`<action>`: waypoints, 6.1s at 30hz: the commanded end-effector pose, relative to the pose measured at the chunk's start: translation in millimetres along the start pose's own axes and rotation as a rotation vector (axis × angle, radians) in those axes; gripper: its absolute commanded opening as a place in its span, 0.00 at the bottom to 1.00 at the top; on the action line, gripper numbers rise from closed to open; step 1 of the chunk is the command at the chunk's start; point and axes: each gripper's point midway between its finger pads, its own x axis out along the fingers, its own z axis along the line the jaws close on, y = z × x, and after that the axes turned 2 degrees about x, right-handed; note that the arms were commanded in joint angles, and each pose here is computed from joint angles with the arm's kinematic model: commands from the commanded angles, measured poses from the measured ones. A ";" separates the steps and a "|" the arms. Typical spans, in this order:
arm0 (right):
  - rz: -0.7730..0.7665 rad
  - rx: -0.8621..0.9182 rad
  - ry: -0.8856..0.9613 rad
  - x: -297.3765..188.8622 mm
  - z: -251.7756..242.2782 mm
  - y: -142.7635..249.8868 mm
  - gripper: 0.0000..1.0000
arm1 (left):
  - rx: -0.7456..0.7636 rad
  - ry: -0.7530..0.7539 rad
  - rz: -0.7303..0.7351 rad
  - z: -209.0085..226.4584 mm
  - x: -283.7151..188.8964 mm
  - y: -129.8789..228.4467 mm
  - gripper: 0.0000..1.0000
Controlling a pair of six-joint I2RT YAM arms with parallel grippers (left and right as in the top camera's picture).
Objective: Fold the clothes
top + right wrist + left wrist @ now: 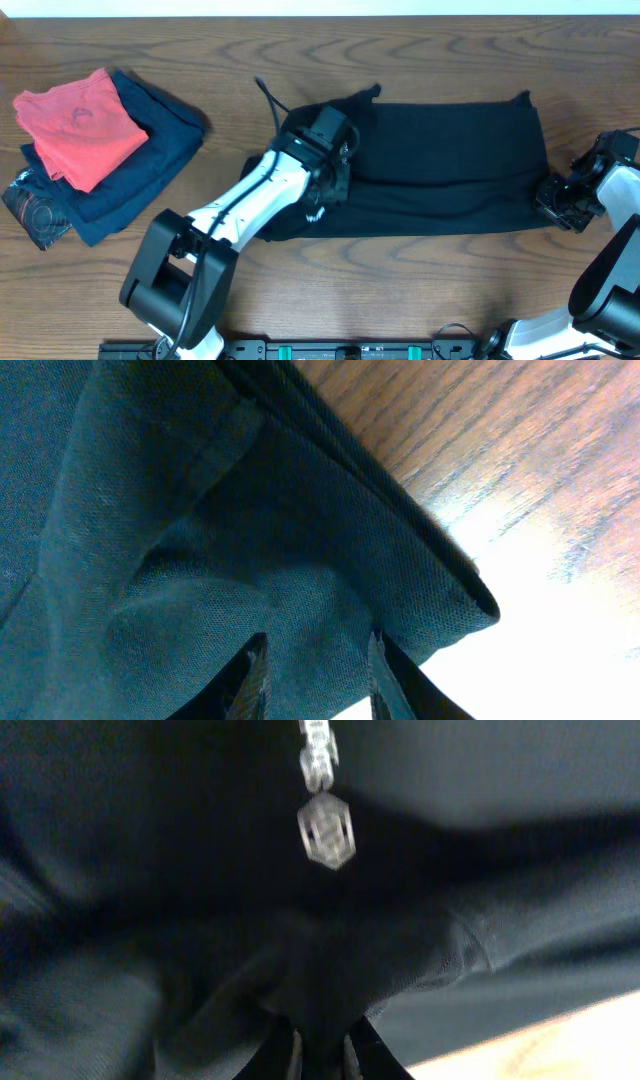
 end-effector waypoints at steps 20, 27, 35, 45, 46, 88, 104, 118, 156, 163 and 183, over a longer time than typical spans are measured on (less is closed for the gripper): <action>0.020 -0.034 0.067 1.9 -12.2 4.9 0.31 | -0.216 -0.249 0.117 115.6 -11.2 27.7 0.55; 0.034 -0.038 0.139 0.6 -25.3 9.3 0.31 | -0.250 -0.258 0.126 136.5 12.7 51.3 0.56; 0.085 0.022 0.255 -5.2 -52.2 23.2 0.29 | -0.266 -0.303 0.281 145.9 13.9 101.6 0.57; 0.105 0.062 0.168 -10.1 -47.4 26.2 0.27 | -0.164 -0.258 0.161 130.9 -24.8 64.8 0.66; 0.094 0.050 0.146 -13.0 -43.0 23.8 0.27 | -0.158 -0.244 0.100 126.2 -35.7 48.5 0.72; -0.172 -0.186 -0.105 -106.7 22.6 15.5 0.50 | -0.023 0.024 -0.119 110.7 66.7 -138.2 0.19; -0.173 -0.390 -0.119 -90.5 72.3 -17.0 0.57 | -0.115 0.051 -0.169 93.5 -18.2 -139.5 0.06; -0.310 -0.569 -0.243 -3.0 208.1 -149.2 0.72 | -0.138 0.043 -0.097 89.8 -13.6 -121.3 0.06; -0.415 -0.449 0.029 -21.2 185.2 -172.4 0.01 | -0.148 -0.007 -0.161 111.7 -41.7 -128.5 0.06; -0.346 -0.369 0.127 -85.0 136.7 -143.5 0.01 | -0.161 -0.002 -0.157 105.2 -90.5 -108.9 0.06; 0.027 -0.397 0.358 -94.8 65.3 -57.7 0.01 | -0.167 -0.088 0.427 69.8 -82.4 50.9 0.06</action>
